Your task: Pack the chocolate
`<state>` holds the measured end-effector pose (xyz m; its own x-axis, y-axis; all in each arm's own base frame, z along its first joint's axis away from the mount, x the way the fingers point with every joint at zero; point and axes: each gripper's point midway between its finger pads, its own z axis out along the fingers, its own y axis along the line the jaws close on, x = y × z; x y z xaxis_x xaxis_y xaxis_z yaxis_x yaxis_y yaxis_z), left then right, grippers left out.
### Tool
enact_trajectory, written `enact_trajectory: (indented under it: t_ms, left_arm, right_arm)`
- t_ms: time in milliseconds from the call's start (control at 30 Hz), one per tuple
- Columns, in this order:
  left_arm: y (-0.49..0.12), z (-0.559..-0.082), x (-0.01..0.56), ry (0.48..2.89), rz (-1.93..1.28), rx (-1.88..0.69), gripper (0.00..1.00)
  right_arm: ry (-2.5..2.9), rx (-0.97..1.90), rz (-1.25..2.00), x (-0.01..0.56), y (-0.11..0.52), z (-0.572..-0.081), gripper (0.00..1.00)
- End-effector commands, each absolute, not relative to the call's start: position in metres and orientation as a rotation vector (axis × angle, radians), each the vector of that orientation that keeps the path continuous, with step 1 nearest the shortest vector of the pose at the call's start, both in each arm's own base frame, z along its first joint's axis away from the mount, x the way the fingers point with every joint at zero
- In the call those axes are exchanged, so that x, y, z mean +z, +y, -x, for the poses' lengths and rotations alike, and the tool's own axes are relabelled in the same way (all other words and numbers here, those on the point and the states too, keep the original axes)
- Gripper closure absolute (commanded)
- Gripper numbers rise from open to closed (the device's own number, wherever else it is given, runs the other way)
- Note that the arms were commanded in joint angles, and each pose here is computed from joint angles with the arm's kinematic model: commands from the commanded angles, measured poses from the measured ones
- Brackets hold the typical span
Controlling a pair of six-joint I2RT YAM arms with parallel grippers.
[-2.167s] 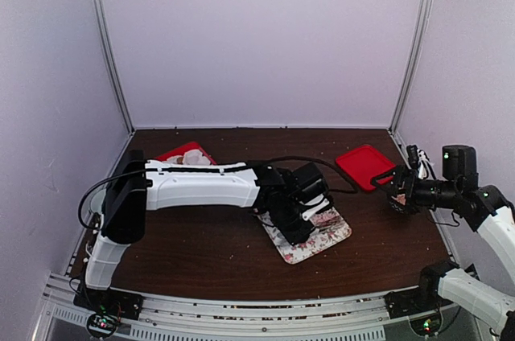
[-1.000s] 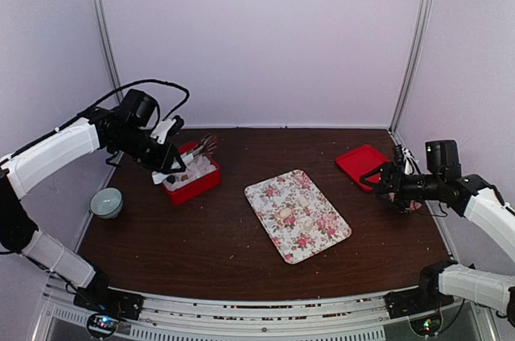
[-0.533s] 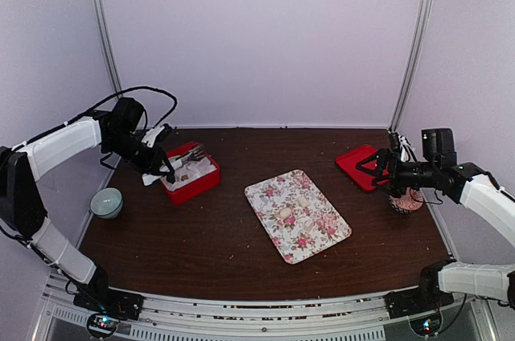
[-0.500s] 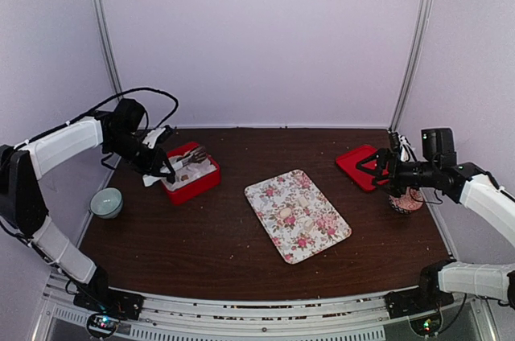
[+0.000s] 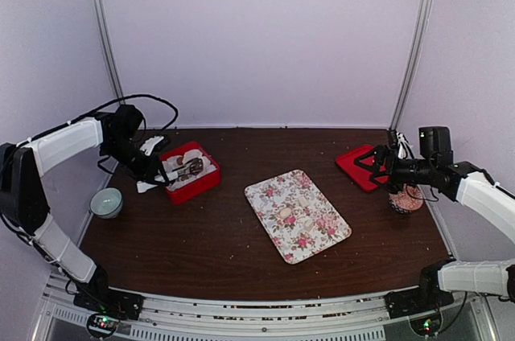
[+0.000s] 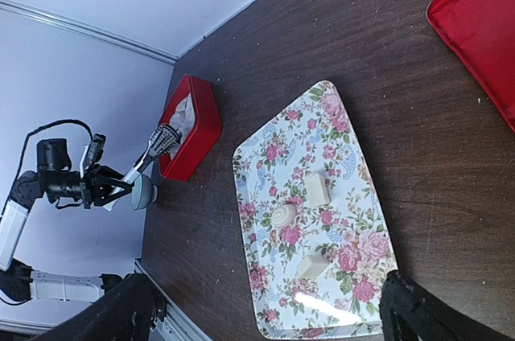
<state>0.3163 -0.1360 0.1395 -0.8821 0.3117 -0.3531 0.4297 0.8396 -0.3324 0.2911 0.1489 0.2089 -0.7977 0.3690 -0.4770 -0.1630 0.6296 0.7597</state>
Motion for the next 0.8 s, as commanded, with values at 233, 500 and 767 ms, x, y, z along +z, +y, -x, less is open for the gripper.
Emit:
enact_trajectory:
  t_ms: [233,500,767]
  left_arm:
    - [-0.117,-0.316,0.136,2.766,-0.547,-0.504,0.83]
    - [-0.113,-0.313,0.128,2.795,-0.532,-0.482,0.74]
    - [-0.114,-0.320,0.135,2.778,-0.530,-0.480,0.63]
  right_arm:
    - [2.204,1.134,-0.131,0.222,0.151,-0.297,0.00]
    - [2.201,1.123,-0.140,0.222,0.149,-0.295,0.00]
    - [2.203,1.121,-0.147,0.221,0.148,-0.294,0.00]
